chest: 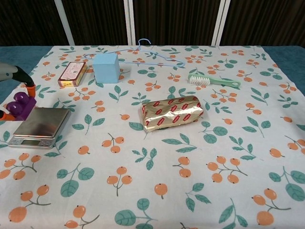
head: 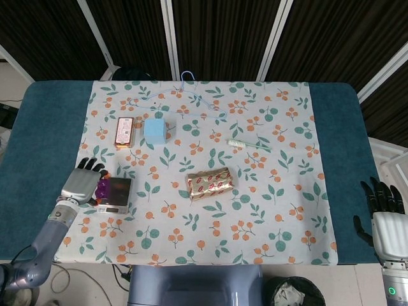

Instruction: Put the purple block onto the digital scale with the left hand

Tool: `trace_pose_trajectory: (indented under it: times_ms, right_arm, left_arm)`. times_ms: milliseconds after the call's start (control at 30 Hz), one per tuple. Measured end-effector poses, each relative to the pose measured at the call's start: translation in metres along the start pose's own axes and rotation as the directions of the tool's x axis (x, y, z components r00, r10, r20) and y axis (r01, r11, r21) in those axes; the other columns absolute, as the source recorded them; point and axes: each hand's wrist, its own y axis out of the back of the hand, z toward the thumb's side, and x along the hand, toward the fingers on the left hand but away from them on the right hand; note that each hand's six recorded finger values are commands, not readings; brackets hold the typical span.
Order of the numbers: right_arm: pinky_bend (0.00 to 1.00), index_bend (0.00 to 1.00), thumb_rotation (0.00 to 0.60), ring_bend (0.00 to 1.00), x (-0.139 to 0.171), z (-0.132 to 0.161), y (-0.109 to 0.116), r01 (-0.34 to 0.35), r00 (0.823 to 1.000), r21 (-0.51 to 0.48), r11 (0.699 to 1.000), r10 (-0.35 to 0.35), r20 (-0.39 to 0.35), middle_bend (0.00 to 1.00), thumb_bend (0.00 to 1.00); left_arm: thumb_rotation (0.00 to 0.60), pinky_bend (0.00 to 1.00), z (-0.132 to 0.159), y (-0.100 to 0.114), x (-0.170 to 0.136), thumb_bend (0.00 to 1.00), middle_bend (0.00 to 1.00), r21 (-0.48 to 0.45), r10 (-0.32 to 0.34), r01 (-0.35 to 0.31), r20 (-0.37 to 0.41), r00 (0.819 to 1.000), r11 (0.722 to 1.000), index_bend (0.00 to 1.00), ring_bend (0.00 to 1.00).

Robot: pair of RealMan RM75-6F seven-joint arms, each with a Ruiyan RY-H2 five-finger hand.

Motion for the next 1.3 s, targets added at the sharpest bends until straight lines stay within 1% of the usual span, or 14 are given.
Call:
trace_pose_trajectory:
  times_ms: [233, 333, 533, 600, 733, 833, 967, 1067, 1167, 1267, 1300]
  right_arm:
    - [0.0, 0.07, 0.6, 0.02, -0.001, -0.002, 0.001, 0.007, 1.0, 0.005, 1.0, -0.007, 0.007, 0.03, 0.48]
    - [0.0, 0.07, 0.6, 0.02, -0.001, -0.003, 0.001, 0.007, 1.0, 0.003, 1.0, -0.007, 0.009, 0.03, 0.48]
    - [0.0, 0.07, 0.6, 0.02, -0.002, -0.003, 0.001, 0.007, 1.0, 0.0, 1.0, -0.007, 0.009, 0.03, 0.48]
    - [0.0, 0.07, 0.6, 0.02, -0.002, -0.003, 0.001, 0.008, 1.0, 0.0, 1.0, -0.008, 0.009, 0.03, 0.48]
    - [0.0, 0.07, 0.6, 0.02, -0.002, -0.004, 0.001, 0.011, 1.0, 0.003, 1.0, -0.011, 0.013, 0.03, 0.48]
    - [0.0, 0.07, 0.6, 0.03, -0.002, -0.005, 0.002, 0.011, 1.0, 0.004, 1.0, -0.011, 0.019, 0.03, 0.48]
    - [0.0, 0.07, 0.6, 0.02, -0.002, -0.004, 0.002, 0.011, 1.0, 0.004, 1.0, -0.011, 0.018, 0.03, 0.48]
    - [0.0, 0.07, 0.6, 0.02, -0.001, -0.004, 0.002, 0.012, 1.0, 0.004, 1.0, -0.012, 0.017, 0.03, 0.48]
    - [0.0, 0.07, 0.6, 0.03, -0.001, -0.004, 0.003, 0.015, 1.0, 0.004, 1.0, -0.015, 0.017, 0.03, 0.48]
    - [0.0, 0.07, 0.6, 0.02, -0.001, -0.005, 0.004, 0.019, 1.0, 0.011, 1.0, -0.019, 0.017, 0.03, 0.48]
    - [0.0, 0.07, 0.6, 0.02, -0.001, -0.004, 0.004, 0.02, 1.0, 0.011, 1.0, -0.02, 0.015, 0.03, 0.48]
  left_arm:
    - [0.6, 0.04, 0.001, -0.009, 0.007, 0.21, 0.17, -0.006, 0.002, -0.002, 0.007, 1.0, 1.0, 0.4, 0.0]
    - [0.6, 0.04, 0.004, -0.011, 0.009, 0.2, 0.17, -0.01, 0.001, -0.001, 0.008, 1.0, 1.0, 0.38, 0.0]
    - [0.6, 0.04, 0.009, -0.013, 0.011, 0.13, 0.16, 0.003, -0.006, 0.006, 0.007, 1.0, 1.0, 0.29, 0.0]
    - [0.6, 0.03, 0.011, -0.013, 0.012, 0.1, 0.14, 0.007, -0.008, 0.008, 0.008, 1.0, 1.0, 0.22, 0.0]
    - [0.6, 0.02, 0.013, -0.013, 0.01, 0.08, 0.11, 0.016, -0.023, 0.023, 0.006, 1.0, 1.0, 0.1, 0.0]
    - [0.6, 0.02, 0.017, -0.009, 0.007, 0.07, 0.09, 0.018, -0.025, 0.025, 0.004, 1.0, 1.0, 0.07, 0.0]
    - [0.6, 0.02, 0.019, 0.004, 0.002, 0.06, 0.07, 0.002, 0.011, -0.011, -0.001, 1.0, 1.0, 0.07, 0.0]
    - [0.6, 0.02, 0.018, 0.017, -0.004, 0.06, 0.07, -0.011, 0.059, -0.059, 0.001, 0.998, 0.998, 0.07, 0.0]
    - [0.6, 0.02, 0.014, 0.032, -0.016, 0.06, 0.06, -0.03, 0.125, -0.125, 0.004, 0.992, 0.992, 0.07, 0.0]
    - [0.6, 0.02, 0.006, 0.042, -0.032, 0.06, 0.03, -0.088, 0.181, -0.18, 0.008, 0.983, 0.98, 0.07, 0.0]
    - [0.6, 0.02, -0.001, 0.045, -0.038, 0.06, 0.03, -0.123, 0.199, -0.197, 0.002, 0.98, 0.973, 0.06, 0.0]
